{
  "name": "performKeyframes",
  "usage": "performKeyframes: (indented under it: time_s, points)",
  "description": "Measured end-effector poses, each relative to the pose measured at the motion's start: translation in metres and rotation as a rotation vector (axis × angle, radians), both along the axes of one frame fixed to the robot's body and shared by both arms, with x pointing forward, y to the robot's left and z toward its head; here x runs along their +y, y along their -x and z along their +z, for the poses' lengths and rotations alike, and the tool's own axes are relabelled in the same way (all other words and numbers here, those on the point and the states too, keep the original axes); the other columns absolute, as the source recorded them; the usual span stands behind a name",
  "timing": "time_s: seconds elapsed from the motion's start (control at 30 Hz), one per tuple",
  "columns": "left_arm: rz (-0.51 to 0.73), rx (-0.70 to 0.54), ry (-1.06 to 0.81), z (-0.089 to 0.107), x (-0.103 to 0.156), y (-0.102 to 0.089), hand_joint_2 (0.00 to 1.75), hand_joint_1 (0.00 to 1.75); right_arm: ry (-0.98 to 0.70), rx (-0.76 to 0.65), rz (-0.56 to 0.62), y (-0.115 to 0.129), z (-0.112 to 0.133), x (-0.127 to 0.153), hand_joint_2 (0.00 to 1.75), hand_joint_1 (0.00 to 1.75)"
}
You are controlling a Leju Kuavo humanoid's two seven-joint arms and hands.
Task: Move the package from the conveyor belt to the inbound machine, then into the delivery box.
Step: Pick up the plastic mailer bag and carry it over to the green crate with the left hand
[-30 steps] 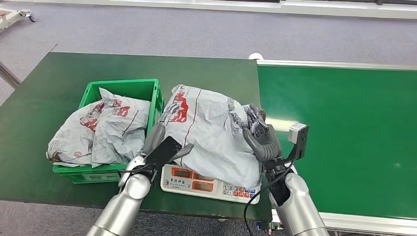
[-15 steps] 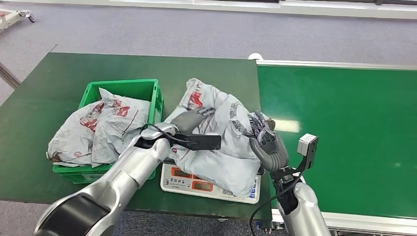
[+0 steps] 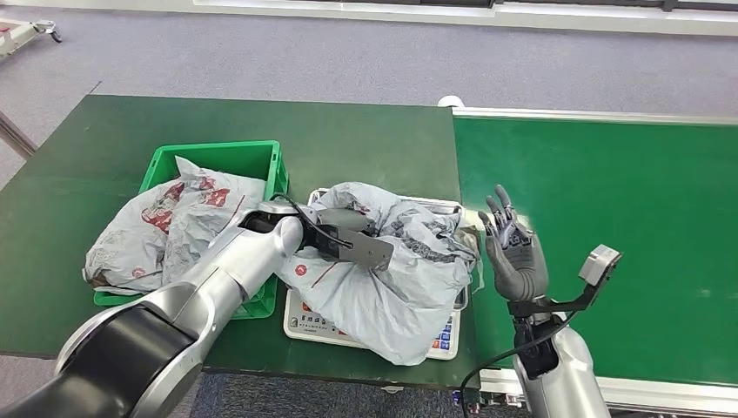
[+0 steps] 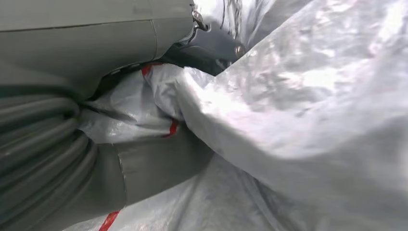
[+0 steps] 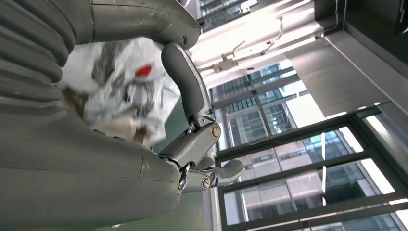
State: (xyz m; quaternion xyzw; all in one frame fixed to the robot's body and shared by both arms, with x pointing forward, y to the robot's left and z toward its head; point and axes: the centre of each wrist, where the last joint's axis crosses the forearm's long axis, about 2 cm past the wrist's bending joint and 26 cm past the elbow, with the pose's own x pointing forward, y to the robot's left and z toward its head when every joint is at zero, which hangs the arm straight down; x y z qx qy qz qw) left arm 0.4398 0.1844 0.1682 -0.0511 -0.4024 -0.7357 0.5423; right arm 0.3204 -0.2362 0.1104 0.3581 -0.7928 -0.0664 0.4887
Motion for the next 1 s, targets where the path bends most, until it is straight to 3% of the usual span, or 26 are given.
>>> performKeyframes:
  time_s: [0.1, 0.2, 0.4, 0.67, 0.87, 1.0]
  points:
    - [-0.040, -0.062, 0.032, 0.007, -0.001, -0.004, 1.75, 1.75, 0.001, 0.003, -0.032, 0.003, -0.006, -0.010, 1.75, 0.00]
    - [-0.070, -0.205, 0.124, 0.025, -0.006, -0.012, 1.75, 1.75, -0.011, 0.028, -0.045, 0.013, -0.016, -0.018, 1.75, 0.00]
    - [-0.136, -0.504, 0.225, 0.107, -0.027, -0.026, 1.75, 1.75, -0.023, 0.091, -0.066, 0.028, -0.031, -0.030, 1.75, 0.00]
    - [-0.224, -0.726, 0.305, 0.169, -0.038, -0.007, 1.75, 1.75, -0.033, 0.129, -0.100, 0.039, -0.039, -0.036, 1.75, 0.00]
    - [-0.239, -0.829, 0.281, 0.183, -0.035, 0.001, 1.75, 1.75, -0.039, 0.136, -0.113, 0.043, -0.041, -0.036, 1.75, 0.00]
    - [-0.085, -0.981, 0.172, 0.172, -0.011, -0.007, 1.75, 1.75, -0.024, 0.151, -0.122, 0.048, -0.042, -0.034, 1.75, 0.00]
